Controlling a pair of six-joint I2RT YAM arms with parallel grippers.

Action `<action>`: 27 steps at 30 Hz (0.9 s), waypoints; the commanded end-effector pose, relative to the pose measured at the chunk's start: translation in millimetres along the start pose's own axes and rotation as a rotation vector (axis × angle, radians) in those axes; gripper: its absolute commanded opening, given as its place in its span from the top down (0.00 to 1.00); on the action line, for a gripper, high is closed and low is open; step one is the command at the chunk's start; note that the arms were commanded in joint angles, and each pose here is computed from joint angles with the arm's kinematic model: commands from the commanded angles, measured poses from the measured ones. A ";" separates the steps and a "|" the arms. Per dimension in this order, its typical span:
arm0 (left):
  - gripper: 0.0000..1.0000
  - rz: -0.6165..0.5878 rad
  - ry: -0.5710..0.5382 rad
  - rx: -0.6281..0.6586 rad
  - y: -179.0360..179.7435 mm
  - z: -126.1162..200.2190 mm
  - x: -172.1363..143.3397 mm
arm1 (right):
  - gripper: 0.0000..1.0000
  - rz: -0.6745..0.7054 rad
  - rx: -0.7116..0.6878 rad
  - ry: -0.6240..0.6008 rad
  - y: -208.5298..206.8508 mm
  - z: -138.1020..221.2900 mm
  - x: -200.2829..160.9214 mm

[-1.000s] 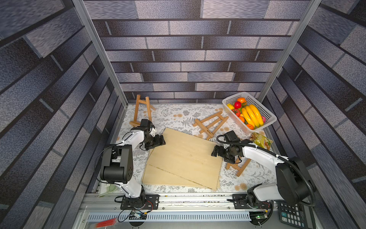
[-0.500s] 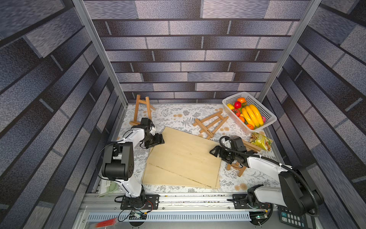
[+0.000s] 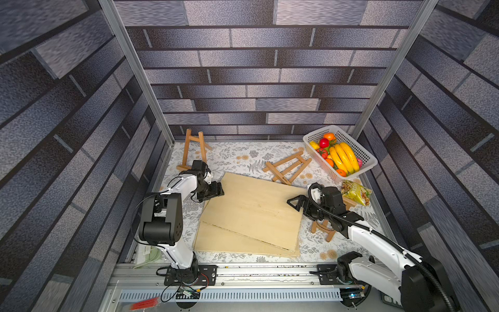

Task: Assemble the easel
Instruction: Pick up the drawing board.

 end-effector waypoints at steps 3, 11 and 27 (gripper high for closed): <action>0.21 0.065 0.191 -0.133 -7.0 -33.0 -43.1 | 0.11 0.066 0.292 -0.046 70.0 9.2 24.2; 0.21 0.085 0.185 -0.146 -6.6 -34.2 -41.3 | 0.51 0.054 0.295 -0.005 69.7 3.8 21.9; 0.18 0.172 0.019 -0.172 -9.7 31.6 -10.5 | 1.00 0.469 0.151 -0.028 56.3 13.6 19.4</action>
Point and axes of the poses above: each gripper's point midway between its finger pads, its own z axis back along the fingers, its own y axis along the line the jaws close on, x = y × z, the point moved 1 cm from there along z, back along the fingers, and after that the axes turned 9 degrees about z, right-handed, at the moved point
